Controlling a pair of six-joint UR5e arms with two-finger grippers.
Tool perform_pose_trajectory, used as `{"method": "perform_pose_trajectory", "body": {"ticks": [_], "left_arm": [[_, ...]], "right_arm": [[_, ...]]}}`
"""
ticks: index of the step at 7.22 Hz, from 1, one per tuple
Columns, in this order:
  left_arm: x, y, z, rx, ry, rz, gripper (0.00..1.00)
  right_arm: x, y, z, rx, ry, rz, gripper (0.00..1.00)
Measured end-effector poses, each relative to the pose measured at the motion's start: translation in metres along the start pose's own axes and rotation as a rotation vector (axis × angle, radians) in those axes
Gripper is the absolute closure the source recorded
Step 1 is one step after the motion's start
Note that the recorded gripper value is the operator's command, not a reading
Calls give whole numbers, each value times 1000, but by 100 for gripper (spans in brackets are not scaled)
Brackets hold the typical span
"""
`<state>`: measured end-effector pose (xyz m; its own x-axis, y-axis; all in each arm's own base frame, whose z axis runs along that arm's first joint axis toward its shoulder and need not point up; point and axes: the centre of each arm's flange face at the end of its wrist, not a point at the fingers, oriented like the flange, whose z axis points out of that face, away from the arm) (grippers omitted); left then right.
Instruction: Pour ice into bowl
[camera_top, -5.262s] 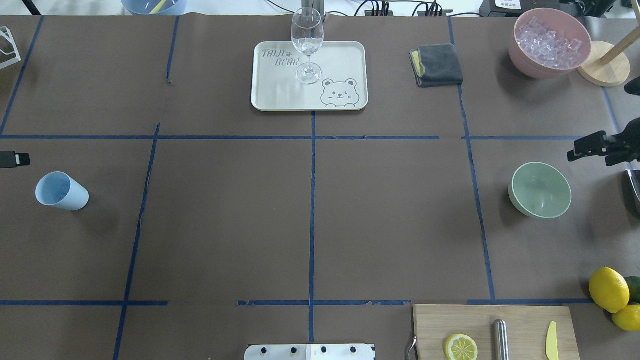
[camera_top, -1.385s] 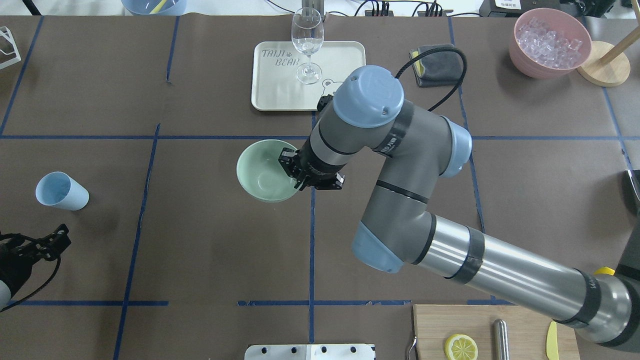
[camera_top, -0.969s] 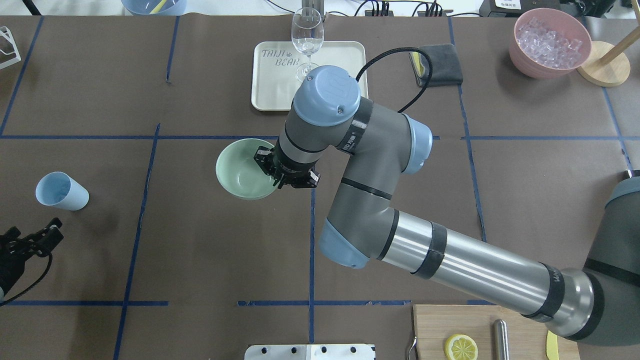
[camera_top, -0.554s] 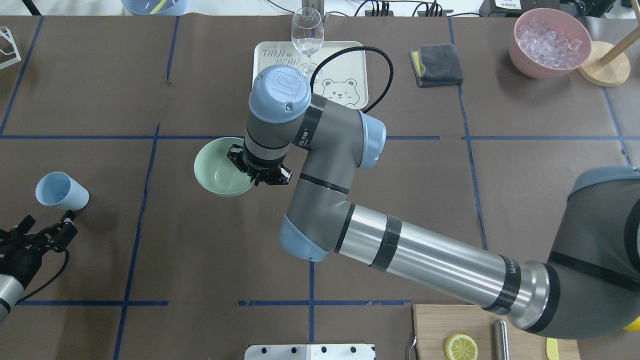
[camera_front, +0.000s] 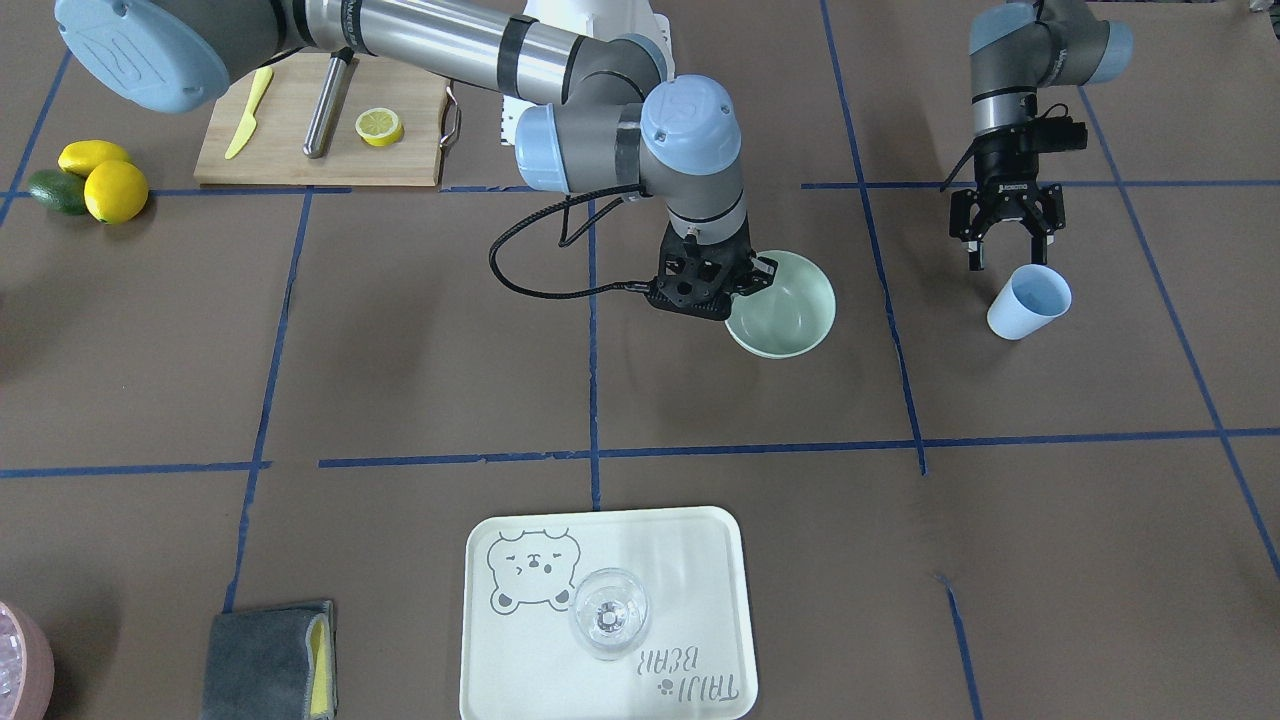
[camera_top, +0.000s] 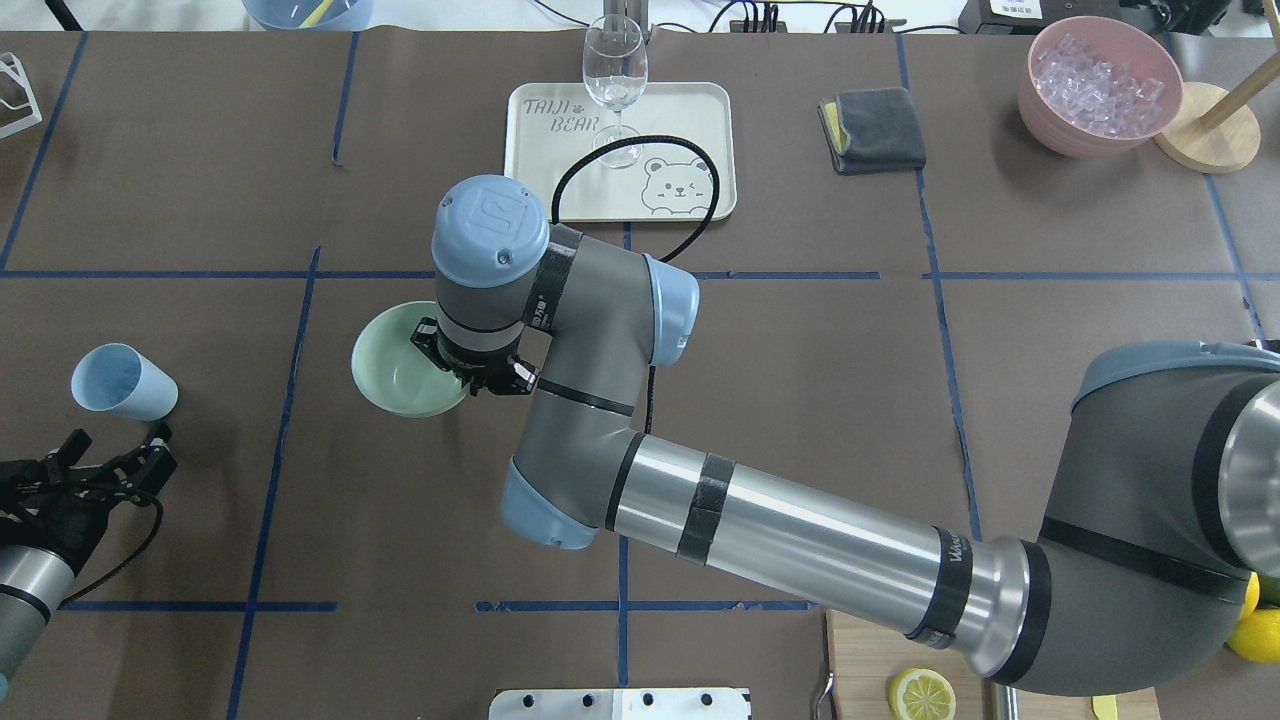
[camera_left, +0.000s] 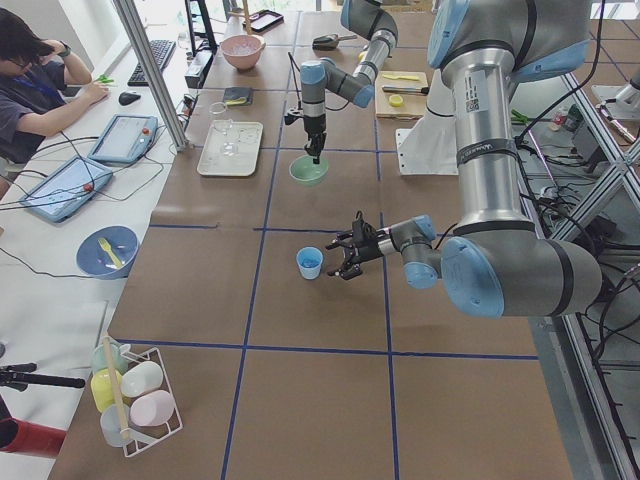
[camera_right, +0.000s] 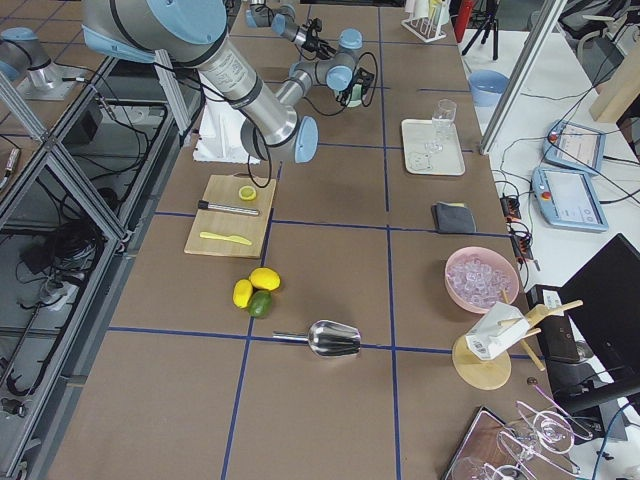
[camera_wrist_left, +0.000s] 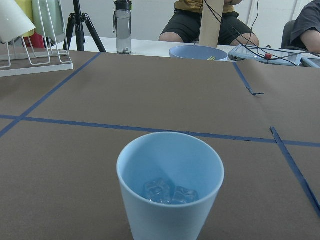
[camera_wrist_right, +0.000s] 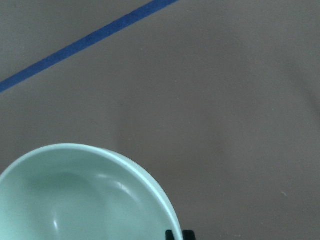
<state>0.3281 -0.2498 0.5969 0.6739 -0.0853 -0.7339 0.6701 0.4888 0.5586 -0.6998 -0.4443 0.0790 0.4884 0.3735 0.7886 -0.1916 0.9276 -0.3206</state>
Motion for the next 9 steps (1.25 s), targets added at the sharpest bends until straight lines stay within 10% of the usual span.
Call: {"method": "perform_pose_trajectory", "body": {"ticks": [1, 2, 9], "left_arm": [[3, 1, 0, -1, 4, 12, 3], [4, 2, 1, -3, 5, 19, 3], [-21, 2, 24, 30, -53, 38, 3]], "right_arm": [[0, 1, 5, 25, 1, -3, 71], [0, -1, 8, 48, 3, -3, 1], [-3, -4, 8, 122, -7, -3, 0]]}}
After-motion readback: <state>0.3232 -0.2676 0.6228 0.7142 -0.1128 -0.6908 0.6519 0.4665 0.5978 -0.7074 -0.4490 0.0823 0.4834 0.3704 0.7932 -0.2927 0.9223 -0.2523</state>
